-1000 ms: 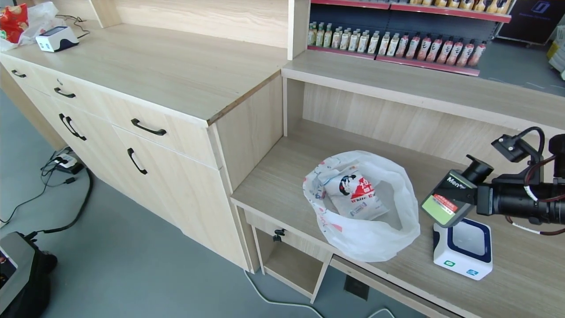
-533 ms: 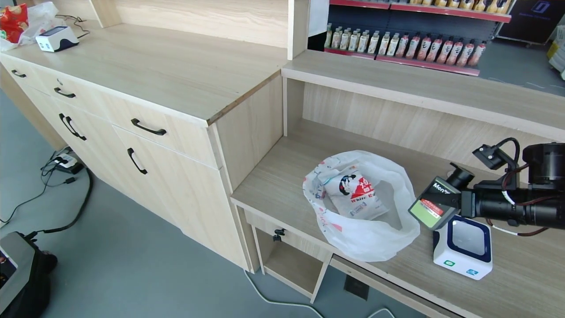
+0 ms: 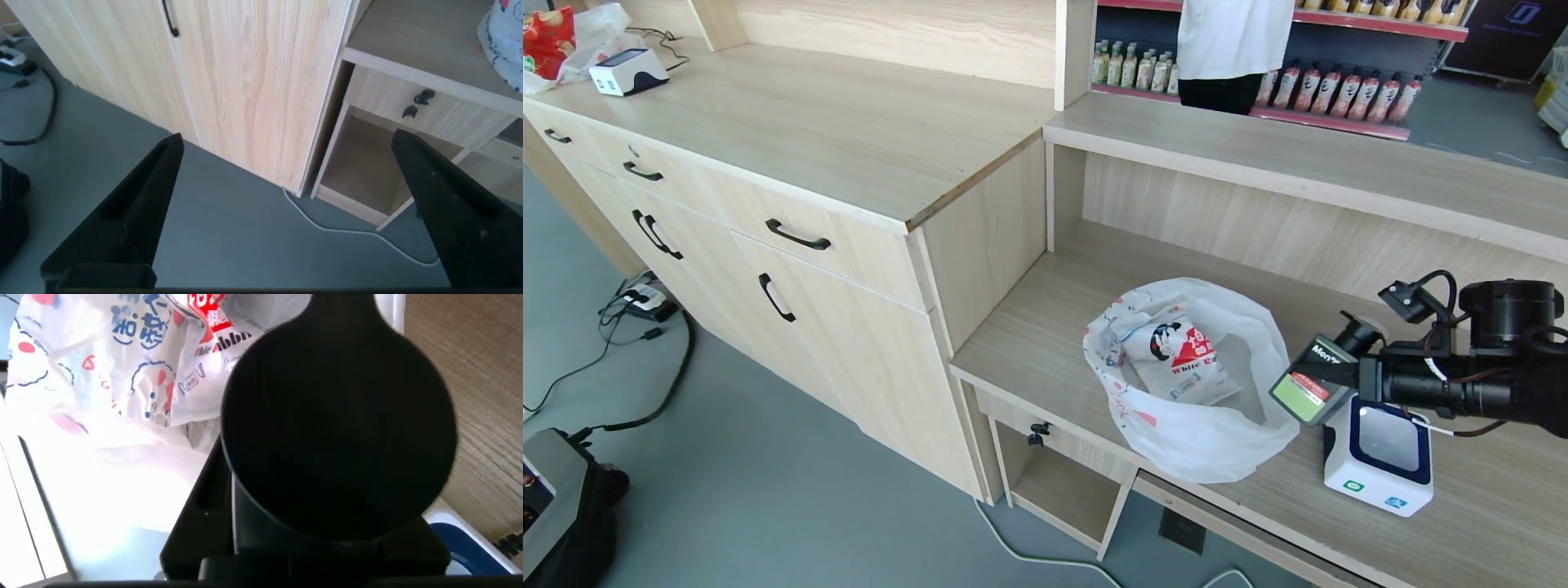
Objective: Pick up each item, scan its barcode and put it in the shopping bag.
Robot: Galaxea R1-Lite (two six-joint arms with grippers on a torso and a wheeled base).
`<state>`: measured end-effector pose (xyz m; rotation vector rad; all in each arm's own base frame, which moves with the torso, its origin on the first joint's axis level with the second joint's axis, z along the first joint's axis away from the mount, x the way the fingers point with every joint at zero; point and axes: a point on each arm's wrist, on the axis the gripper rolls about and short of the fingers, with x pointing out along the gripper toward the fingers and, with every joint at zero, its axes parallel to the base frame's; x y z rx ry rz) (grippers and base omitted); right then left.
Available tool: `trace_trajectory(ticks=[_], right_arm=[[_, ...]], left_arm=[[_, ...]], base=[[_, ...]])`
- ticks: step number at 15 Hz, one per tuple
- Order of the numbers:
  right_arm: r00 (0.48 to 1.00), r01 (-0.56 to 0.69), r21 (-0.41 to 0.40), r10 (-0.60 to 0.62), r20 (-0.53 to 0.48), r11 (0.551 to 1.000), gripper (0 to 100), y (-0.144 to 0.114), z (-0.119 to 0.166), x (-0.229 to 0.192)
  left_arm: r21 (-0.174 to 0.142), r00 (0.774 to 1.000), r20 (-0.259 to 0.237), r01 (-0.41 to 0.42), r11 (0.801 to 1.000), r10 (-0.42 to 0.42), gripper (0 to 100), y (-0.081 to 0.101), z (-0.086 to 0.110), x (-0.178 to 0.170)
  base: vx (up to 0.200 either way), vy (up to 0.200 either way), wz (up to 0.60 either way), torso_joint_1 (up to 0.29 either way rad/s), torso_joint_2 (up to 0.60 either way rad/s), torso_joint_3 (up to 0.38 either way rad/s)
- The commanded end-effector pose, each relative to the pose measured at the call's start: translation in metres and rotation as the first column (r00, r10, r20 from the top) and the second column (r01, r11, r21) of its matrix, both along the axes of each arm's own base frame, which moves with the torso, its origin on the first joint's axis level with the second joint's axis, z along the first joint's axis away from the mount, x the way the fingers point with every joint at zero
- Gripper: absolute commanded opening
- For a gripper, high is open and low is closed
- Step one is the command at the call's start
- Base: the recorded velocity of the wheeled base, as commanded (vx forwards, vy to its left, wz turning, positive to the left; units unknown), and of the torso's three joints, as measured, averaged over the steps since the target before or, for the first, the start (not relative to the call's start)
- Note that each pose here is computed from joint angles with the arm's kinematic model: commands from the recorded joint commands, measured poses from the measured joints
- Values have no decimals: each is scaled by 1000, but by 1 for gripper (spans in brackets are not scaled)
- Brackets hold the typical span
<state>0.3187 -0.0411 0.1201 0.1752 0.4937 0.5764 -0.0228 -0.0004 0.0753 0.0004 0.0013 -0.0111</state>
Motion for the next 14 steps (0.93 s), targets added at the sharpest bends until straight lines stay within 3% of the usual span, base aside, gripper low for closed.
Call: trace_trajectory(ticks=[1, 9, 11, 14], right_arm=[[1000, -21, 14, 21, -12, 1000, 0, -1, -8, 10], [1000, -23, 13, 23, 13, 1000, 0, -1, 1, 2], [995, -66, 43, 63, 72, 997, 0, -10, 15, -10], [988, -64, 15, 61, 141, 998, 0, -16, 34, -29]], left_arm=[[0, 1000, 0, 0, 1000, 0, 100, 0, 0, 0], [0, 1000, 0, 0, 1000, 0, 100, 0, 0, 0], [1, 1000, 0, 0, 1000, 0, 100, 0, 0, 0], [0, 1000, 0, 0, 1000, 0, 100, 0, 0, 0]], base=[[0, 0, 0, 0, 0, 0], [0, 0, 0, 0, 0, 0], [0, 0, 0, 0, 0, 0], [0, 0, 0, 0, 0, 0]])
